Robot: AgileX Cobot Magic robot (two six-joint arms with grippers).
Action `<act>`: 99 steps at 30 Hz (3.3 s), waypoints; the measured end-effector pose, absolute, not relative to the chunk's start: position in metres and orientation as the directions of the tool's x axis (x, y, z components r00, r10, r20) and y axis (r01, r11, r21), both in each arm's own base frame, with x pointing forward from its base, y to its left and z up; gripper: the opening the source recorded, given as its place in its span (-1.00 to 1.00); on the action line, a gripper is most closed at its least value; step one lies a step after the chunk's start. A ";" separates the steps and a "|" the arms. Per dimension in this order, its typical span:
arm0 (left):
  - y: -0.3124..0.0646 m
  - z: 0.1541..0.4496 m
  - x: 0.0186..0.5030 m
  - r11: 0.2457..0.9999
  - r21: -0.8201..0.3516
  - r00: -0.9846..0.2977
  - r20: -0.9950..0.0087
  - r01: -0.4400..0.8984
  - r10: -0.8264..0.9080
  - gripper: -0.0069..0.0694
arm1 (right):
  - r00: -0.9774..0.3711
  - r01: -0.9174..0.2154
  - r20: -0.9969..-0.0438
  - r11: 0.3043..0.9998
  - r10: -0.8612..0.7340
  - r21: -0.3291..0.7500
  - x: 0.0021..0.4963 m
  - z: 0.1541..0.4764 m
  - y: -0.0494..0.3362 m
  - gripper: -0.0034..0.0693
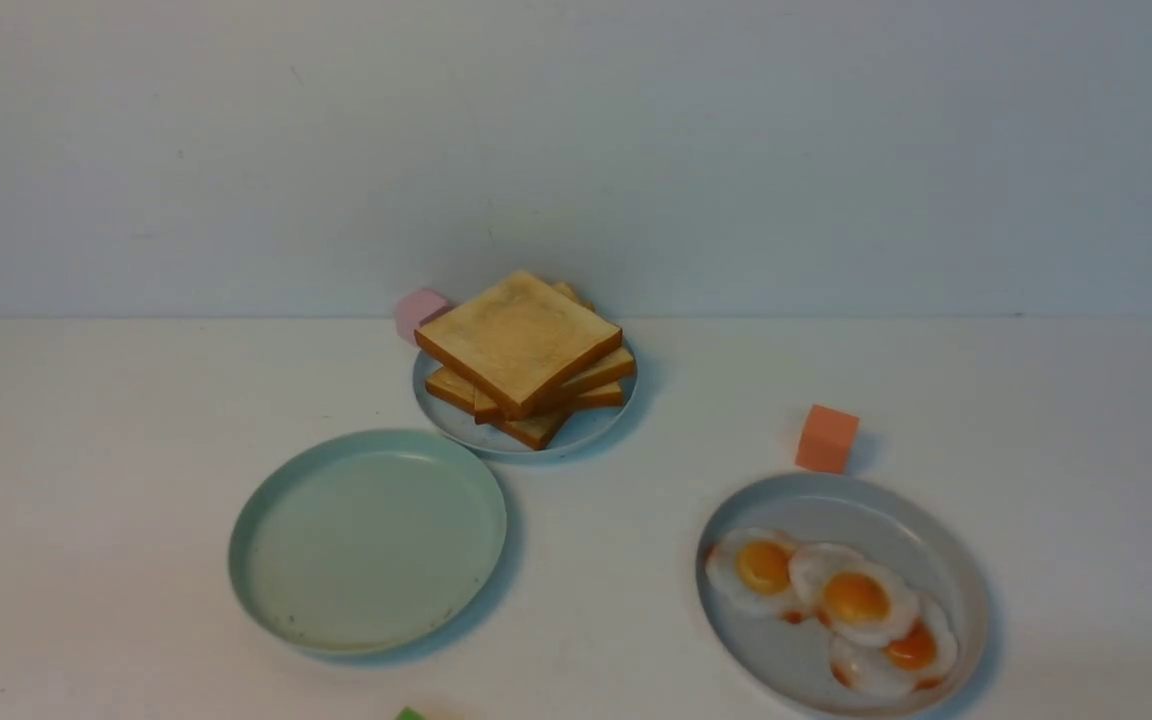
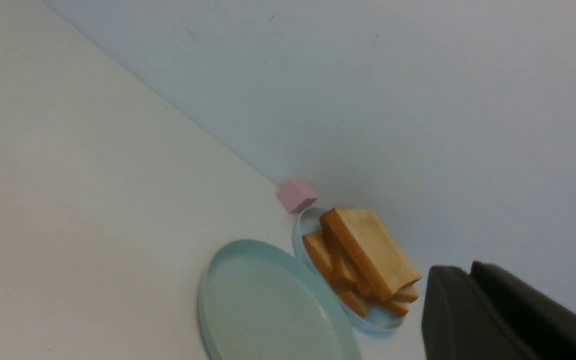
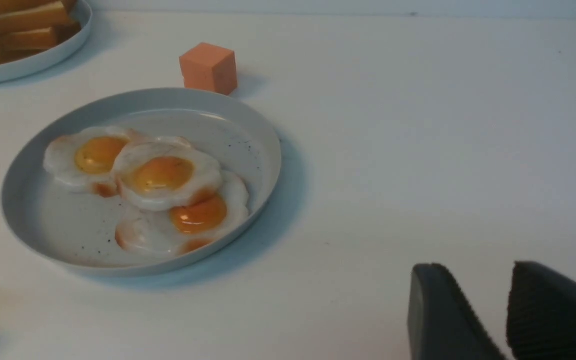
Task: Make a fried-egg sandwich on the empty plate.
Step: Use the left arm to grab a slice of bread, then use the left arm to put a slice of bread into the empty plate in the middle
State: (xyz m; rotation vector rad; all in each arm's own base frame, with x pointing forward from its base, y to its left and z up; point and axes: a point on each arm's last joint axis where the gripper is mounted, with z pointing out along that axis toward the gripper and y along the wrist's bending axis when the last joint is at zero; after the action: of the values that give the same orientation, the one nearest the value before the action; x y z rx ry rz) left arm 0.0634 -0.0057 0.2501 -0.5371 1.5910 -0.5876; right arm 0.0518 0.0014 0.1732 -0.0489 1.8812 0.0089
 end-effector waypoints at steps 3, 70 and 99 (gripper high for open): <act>-0.013 0.268 0.074 0.813 -0.582 -0.232 -0.793 0.018 -0.563 -0.85 | -0.305 -0.038 -0.952 0.999 -0.029 -0.019 0.052 0.173 0.001 -0.25; -0.231 0.198 0.448 0.711 0.258 -0.465 -0.605 0.654 0.646 0.14 | -0.578 -0.618 -0.765 0.765 -0.285 0.182 0.080 0.390 0.069 -0.86; -0.199 0.338 0.392 0.794 0.223 -0.525 -0.645 0.566 0.556 -0.83 | -0.578 -0.620 -0.770 0.759 -0.271 0.198 0.080 0.391 0.070 -0.79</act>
State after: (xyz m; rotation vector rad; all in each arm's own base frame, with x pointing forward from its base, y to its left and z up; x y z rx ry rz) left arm 0.3924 -0.1990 0.3376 0.8254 2.2442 -0.0188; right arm 0.0802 0.0704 0.3909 -0.6636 2.1914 0.5880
